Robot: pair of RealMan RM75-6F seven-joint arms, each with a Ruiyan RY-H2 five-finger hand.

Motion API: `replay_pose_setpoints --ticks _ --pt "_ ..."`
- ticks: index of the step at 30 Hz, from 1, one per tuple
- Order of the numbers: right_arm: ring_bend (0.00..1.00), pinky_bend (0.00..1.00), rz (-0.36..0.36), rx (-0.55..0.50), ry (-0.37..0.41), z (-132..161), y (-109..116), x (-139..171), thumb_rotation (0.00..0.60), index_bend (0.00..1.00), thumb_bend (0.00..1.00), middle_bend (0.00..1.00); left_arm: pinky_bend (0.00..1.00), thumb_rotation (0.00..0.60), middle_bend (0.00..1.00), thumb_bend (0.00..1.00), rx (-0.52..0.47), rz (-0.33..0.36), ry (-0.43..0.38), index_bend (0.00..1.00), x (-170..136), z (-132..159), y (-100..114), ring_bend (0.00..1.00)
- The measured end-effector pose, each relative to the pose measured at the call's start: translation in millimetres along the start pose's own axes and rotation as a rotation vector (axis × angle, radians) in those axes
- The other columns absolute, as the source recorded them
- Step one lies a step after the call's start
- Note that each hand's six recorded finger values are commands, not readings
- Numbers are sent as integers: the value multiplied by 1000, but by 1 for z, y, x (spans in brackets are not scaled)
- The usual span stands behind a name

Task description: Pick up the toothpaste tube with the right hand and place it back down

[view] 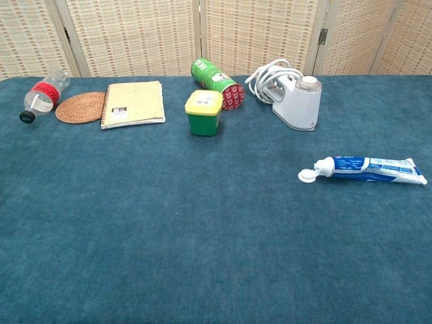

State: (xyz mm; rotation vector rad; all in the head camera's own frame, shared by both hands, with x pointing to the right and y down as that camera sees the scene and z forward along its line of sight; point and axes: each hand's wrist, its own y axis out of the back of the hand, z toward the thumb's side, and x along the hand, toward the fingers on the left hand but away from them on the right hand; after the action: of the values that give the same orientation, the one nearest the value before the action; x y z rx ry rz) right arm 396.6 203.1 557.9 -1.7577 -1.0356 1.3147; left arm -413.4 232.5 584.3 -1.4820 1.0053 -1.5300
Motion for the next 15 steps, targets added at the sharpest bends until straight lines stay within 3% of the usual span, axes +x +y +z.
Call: replay_pose_setpoints --ticks 15 --pt "130 255 8 -2 10 1 -2 3 600 71 205 230 157 600 45 27 -8 1 1 195 -4 -1 2 25"
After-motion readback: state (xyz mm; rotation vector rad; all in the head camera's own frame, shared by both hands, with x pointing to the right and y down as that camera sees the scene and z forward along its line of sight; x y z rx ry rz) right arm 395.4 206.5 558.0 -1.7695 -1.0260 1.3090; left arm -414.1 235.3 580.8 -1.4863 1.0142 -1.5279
